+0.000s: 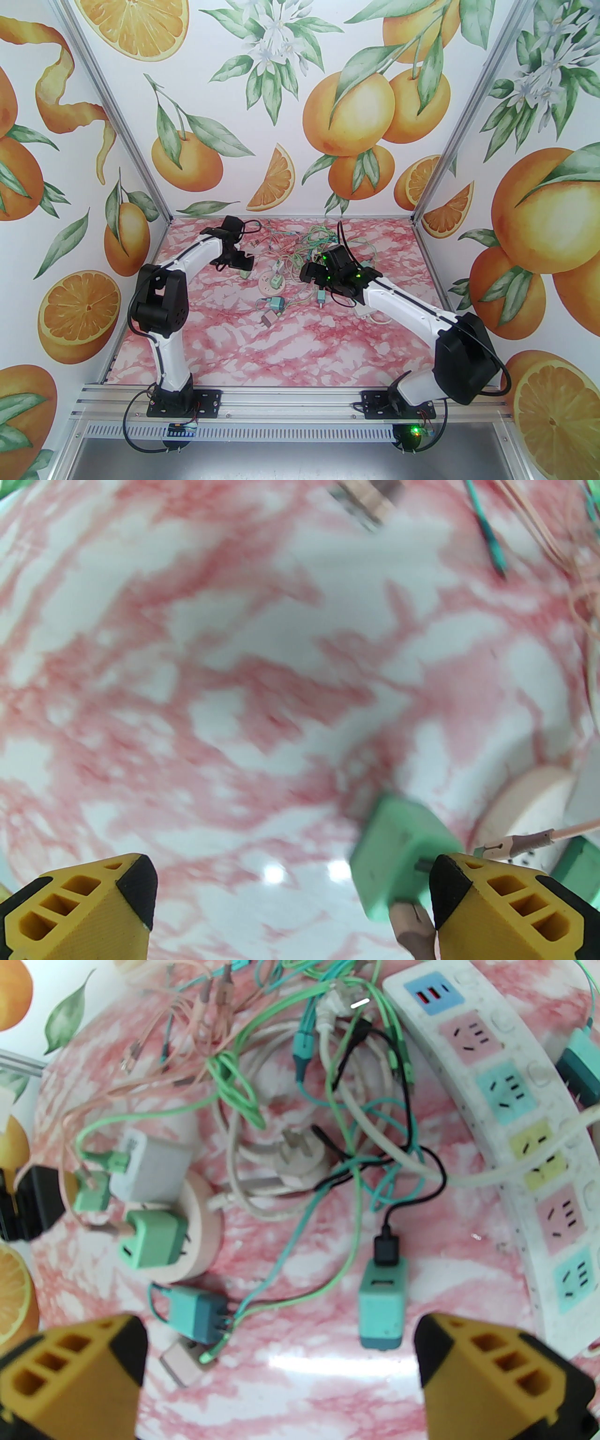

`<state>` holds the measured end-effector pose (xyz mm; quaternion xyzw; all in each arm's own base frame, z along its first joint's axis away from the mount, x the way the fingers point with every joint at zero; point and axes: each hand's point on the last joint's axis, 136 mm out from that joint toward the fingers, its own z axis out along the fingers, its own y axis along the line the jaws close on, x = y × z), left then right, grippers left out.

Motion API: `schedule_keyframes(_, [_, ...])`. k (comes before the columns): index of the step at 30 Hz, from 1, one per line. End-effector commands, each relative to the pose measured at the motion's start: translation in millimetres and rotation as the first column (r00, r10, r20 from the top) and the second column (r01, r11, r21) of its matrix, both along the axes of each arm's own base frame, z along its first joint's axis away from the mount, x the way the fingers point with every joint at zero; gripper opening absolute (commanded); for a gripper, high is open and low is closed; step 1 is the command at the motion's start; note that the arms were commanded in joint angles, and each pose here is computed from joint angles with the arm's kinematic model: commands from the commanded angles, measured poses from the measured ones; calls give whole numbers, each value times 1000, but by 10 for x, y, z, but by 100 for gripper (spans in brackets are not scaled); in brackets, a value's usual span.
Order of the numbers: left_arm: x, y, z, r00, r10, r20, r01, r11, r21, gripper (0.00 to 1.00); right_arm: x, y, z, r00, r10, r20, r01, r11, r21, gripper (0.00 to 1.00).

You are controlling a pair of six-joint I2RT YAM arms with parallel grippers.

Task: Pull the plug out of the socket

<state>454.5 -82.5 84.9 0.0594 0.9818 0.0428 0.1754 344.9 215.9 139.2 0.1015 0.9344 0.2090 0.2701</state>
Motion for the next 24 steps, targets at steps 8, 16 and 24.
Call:
schedule_keyframes(8, [437,184,-224,998,-29,-50,33,995,90,100,-47,-17,22,1000,0,12,-1,1000,5,100])
schedule_keyframes(16, [47,23,-482,989,-69,-134,78,995,64,98,-84,-46,-23,1000,-8,4,8,1000,4,100])
schedule_keyframes(24, [-376,-119,-468,983,-97,-155,100,995,14,97,-61,21,-65,1000,4,-9,-4,1000,22,100])
